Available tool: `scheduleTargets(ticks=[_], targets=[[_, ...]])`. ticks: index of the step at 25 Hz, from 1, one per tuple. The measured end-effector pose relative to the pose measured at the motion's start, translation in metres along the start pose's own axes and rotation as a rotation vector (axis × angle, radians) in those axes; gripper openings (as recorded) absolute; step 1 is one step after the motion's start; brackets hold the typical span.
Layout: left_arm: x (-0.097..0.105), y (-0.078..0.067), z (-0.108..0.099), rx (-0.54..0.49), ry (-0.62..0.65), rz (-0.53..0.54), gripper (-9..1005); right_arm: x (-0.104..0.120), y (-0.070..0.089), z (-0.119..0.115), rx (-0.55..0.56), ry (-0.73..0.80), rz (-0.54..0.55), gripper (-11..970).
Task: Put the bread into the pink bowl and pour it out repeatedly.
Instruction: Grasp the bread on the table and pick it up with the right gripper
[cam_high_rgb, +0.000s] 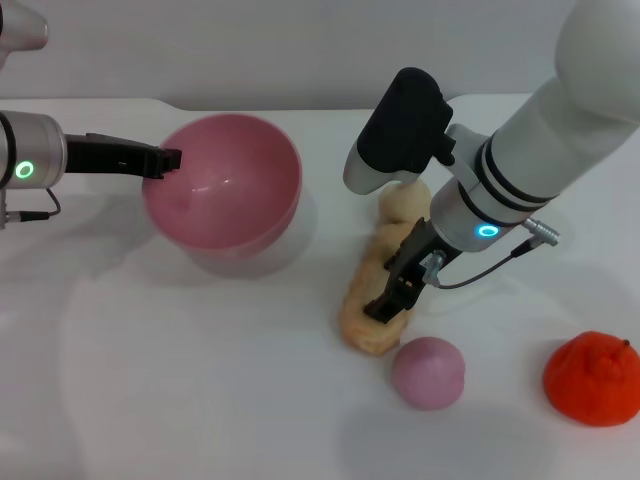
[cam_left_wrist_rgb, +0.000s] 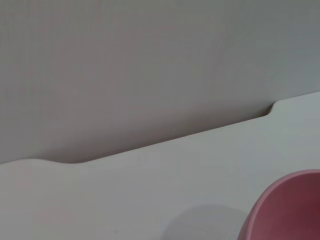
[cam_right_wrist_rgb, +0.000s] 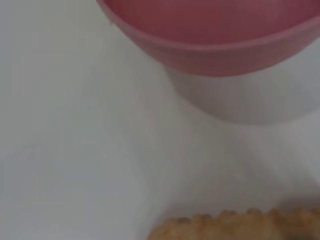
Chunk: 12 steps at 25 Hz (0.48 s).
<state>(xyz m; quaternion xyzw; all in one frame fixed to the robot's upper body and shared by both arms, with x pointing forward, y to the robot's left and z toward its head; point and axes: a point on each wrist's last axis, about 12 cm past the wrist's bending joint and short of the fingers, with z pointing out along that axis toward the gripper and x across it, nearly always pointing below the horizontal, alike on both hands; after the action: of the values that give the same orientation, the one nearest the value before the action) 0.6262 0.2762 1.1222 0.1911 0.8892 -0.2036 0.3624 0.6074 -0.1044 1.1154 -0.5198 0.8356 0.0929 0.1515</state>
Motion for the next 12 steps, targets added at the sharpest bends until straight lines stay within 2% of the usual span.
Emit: scheduleTargets(ticks=[12], targets=[[0.0005, 0.0019, -0.0015, -0.004, 0.002, 0.001, 49, 0.0007, -0.0025, 0.0044, 0.018, -0.013, 0.033, 680]])
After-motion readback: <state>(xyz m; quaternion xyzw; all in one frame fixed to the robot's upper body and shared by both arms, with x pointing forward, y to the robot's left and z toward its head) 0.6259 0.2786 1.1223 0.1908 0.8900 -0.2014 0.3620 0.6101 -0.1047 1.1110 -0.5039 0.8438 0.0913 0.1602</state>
